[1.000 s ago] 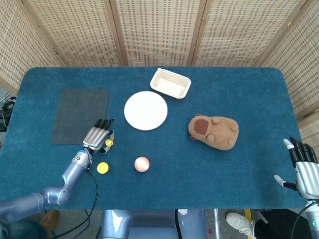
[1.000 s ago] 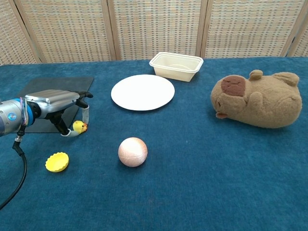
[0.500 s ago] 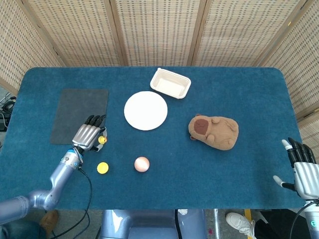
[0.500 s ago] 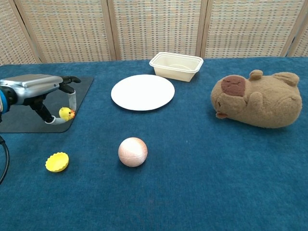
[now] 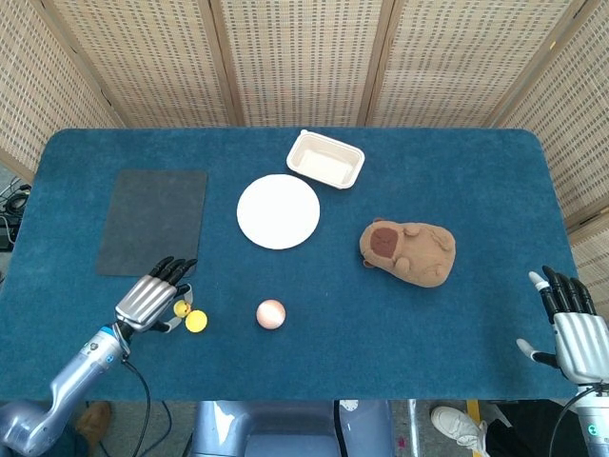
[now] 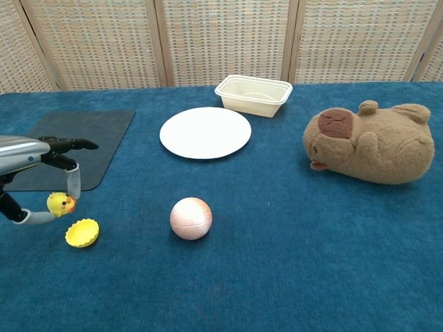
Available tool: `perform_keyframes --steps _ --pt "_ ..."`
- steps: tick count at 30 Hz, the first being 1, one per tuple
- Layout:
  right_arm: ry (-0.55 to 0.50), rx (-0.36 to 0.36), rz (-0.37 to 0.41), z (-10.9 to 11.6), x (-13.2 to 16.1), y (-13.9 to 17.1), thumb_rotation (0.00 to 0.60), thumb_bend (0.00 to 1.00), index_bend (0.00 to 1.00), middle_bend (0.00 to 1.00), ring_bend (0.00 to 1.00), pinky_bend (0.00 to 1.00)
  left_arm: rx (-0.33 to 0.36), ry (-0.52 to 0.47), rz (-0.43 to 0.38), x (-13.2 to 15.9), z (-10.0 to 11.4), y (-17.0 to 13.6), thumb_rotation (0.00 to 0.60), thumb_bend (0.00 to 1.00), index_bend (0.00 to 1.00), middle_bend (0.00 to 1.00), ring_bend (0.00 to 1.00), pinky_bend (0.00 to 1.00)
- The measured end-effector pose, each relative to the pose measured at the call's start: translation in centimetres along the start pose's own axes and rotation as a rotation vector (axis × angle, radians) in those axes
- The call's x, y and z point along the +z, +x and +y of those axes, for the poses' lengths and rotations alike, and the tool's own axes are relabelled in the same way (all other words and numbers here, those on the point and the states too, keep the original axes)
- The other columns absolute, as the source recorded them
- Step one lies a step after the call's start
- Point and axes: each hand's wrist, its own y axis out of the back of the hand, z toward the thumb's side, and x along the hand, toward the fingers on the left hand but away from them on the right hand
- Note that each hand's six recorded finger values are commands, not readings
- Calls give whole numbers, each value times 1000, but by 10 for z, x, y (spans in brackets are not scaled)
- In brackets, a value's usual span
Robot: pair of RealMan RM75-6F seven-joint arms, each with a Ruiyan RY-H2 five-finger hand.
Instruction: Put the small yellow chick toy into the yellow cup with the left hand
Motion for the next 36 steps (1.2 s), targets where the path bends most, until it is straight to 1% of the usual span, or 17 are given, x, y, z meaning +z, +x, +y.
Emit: perform_keyframes --steps 4,12,15,17,19,23,27,28,29,32,35,36 --pt "0 4 0 -1 0 0 600 0 83 0 0 0 6 -6 -8 3 -4 -3 600 353 519 0 0 0" --pt "-4 2 -8 0 -2 -1 600 0 83 0 0 0 -33 0 1 7 -16 7 600 351 511 0 0 0" --pt "-5 2 -9 1 -2 -1 600 0 83 0 0 0 -32 -11 -2 9 -17 8 600 350 505 0 0 0" --pt "-5 3 -9 1 -2 -1 600 0 83 0 0 0 -29 -21 -7 11 -18 8 600 342 482 0 0 0" --pt "-6 3 -9 1 -3 -1 600 0 84 0 0 0 -32 -22 -10 13 -20 8 600 330 408 0 0 0" --pt "-6 -1 -7 2 -2 0 600 0 85 0 0 0 -59 -35 -19 16 -25 9 600 295 296 0 0 0" --pt "-8 -2 -6 2 -2 0 600 0 84 0 0 0 -62 -49 -27 17 -23 7 600 233 59 0 0 0" --pt "-8 -2 -6 2 -2 1 600 0 84 0 0 0 -57 -53 -26 16 -20 5 600 223 15 0 0 0" --pt "-10 -3 -5 3 -1 1 600 0 84 0 0 0 -49 -59 -25 15 -17 4 600 220 2 0 0 0" --pt "-12 -4 -2 3 -1 2 600 0 85 0 0 0 6 -82 -13 10 -2 -4 600 205 0 0 0 0" --pt "-16 -5 2 4 0 2 600 0 84 0 0 0 97 -115 17 0 19 -18 600 179 0 0 0 0" --pt "-18 -5 4 5 0 3 600 0 84 0 0 0 140 -127 37 -6 28 -26 600 169 0 0 0 0"
